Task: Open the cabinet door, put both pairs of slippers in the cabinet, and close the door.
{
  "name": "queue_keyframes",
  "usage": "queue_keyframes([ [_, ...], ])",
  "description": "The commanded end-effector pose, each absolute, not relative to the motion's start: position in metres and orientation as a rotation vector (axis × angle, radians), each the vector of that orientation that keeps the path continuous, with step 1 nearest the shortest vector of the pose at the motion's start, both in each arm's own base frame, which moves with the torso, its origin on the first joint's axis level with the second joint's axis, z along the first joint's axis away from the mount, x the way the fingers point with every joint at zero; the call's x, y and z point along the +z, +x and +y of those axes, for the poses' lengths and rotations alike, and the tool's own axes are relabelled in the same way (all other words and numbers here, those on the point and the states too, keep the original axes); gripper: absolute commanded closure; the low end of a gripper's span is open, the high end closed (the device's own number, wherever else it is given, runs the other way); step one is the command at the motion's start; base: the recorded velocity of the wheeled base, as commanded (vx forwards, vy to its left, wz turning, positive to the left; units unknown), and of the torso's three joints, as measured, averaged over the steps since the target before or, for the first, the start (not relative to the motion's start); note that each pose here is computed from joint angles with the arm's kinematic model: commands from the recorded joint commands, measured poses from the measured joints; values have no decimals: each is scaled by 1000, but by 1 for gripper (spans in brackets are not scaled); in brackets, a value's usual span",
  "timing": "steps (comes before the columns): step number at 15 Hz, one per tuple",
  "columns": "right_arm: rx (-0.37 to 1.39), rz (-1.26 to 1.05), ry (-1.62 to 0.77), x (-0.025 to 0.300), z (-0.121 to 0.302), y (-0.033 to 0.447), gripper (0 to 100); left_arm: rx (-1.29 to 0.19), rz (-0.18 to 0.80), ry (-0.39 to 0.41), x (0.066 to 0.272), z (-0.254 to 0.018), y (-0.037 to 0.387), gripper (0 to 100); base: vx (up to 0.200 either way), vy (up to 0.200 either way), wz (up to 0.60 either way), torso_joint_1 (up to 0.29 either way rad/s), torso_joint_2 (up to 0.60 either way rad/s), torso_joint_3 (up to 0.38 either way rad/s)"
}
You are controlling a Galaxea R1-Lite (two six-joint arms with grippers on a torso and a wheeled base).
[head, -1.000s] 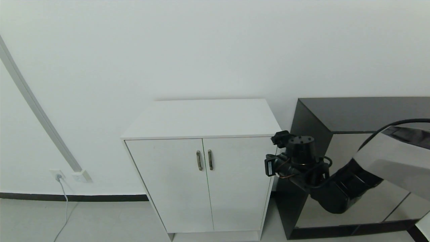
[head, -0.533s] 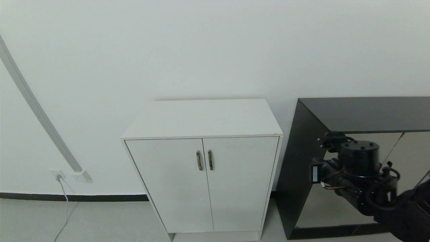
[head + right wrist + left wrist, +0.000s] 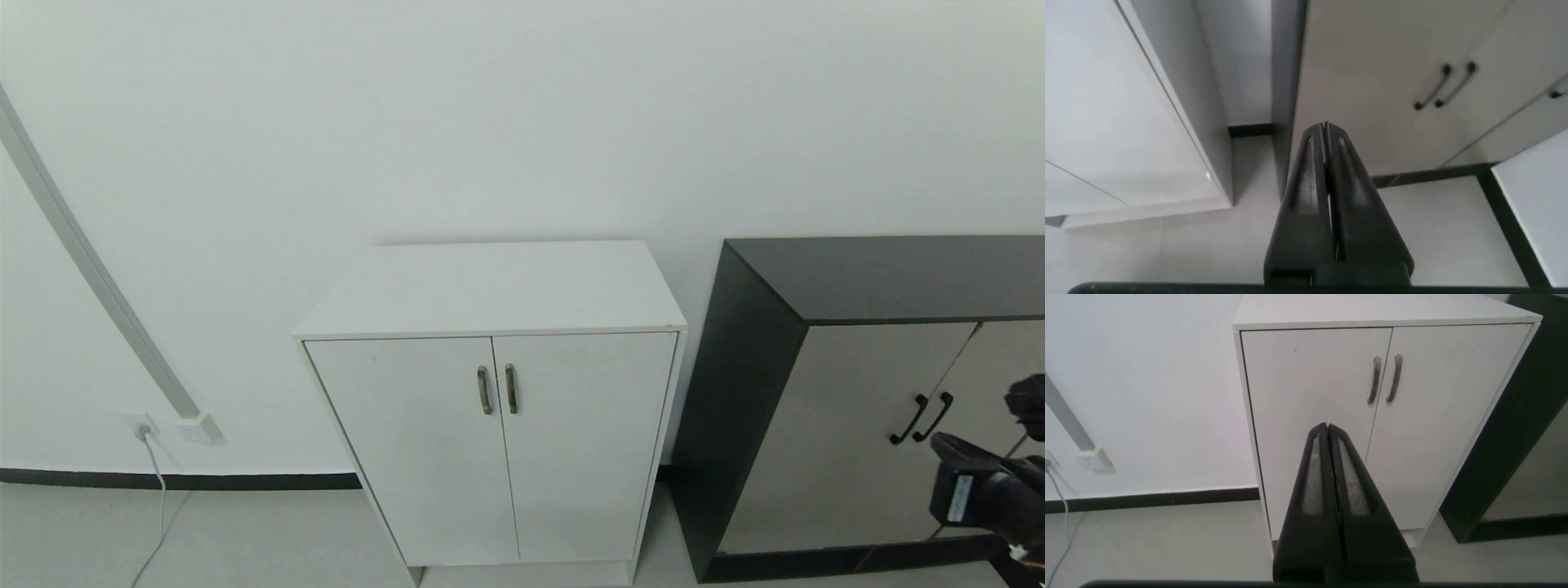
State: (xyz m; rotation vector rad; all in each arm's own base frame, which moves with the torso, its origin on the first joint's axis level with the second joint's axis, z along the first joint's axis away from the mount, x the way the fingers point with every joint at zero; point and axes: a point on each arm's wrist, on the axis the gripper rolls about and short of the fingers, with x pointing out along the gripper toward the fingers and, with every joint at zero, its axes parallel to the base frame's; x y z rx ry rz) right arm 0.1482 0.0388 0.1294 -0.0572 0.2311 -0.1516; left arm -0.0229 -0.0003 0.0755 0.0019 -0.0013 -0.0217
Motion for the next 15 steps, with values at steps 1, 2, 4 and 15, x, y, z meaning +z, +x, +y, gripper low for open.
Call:
queue_keyframes([
  [1, -126, 159, -20, 129, 24, 107, 100, -21, 0, 2, 75, 0, -23, 100, 0, 0, 0, 0, 0, 0],
  [2, -115, 173, -9, 127, 21, 97, 100, -21, 0, 2, 75, 0, -23, 100, 0, 0, 0, 0, 0, 0],
  [4, -40, 220, -3, 121, 15, 73, 100, -21, 0, 2, 75, 0, -23, 100, 0, 0, 0, 0, 0, 0],
  [15, 295, 182, 42, 96, 1, 3, 100, -21, 0, 2, 75, 0, -23, 100, 0, 0, 0, 0, 0, 0],
])
